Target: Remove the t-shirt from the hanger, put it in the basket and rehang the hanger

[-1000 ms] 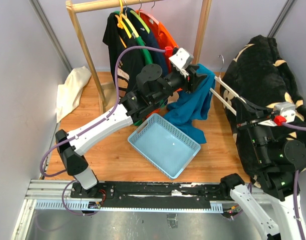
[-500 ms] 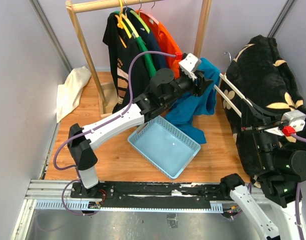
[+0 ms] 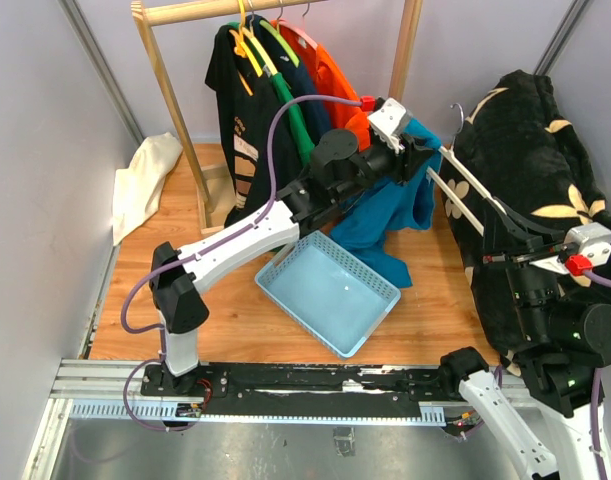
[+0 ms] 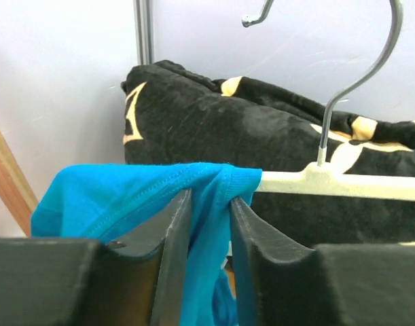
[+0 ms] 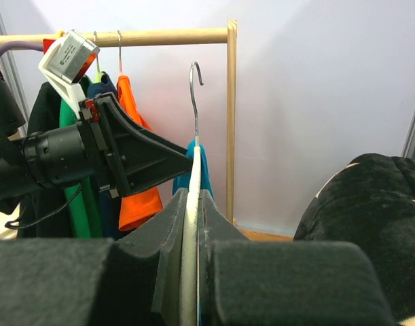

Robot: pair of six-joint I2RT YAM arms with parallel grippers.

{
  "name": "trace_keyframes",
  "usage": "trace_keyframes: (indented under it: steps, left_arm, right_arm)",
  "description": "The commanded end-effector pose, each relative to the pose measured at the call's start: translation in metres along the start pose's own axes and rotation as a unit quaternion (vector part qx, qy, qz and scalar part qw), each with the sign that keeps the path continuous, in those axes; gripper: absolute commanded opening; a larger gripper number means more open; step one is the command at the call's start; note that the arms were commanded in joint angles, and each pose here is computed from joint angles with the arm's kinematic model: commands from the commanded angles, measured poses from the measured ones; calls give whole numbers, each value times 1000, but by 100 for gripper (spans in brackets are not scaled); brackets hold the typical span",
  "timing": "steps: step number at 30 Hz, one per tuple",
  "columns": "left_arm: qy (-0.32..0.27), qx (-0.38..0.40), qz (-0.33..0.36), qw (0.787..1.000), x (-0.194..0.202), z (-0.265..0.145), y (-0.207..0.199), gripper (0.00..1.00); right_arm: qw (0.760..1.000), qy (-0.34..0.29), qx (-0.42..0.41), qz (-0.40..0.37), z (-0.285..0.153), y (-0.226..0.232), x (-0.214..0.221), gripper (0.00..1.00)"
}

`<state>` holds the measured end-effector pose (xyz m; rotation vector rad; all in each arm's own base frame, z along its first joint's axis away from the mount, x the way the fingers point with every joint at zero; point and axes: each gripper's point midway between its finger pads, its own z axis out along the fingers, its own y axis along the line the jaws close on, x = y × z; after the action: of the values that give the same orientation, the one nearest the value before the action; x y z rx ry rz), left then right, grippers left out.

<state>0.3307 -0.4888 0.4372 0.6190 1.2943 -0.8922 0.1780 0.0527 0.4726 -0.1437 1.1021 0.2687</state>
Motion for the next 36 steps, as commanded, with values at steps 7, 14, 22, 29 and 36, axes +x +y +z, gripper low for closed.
trace_keyframes:
  steps: [7,14,22,29,36]
  left_arm:
    - [4,25,-14,1000,2,13,-11,11]
    - [-8,-11,-2,1000,-17,12,1,0]
    - [-10,-93,34,995,-42,28,47,0]
    - [-25,-120,22,992,-41,34,85,0]
    - [-34,-144,12,989,-43,35,120,0]
  right_arm:
    - [997,-75,-7,2,-12,1,-53,1]
    - [998,-69,-5,-2,-16,0,-51,1]
    - [997,-81,3,-14,-35,-6,-72,1]
    - [995,-100,11,-18,-57,-11,-96,1]
    - [993,-114,16,-20,-80,-14,-114,1]
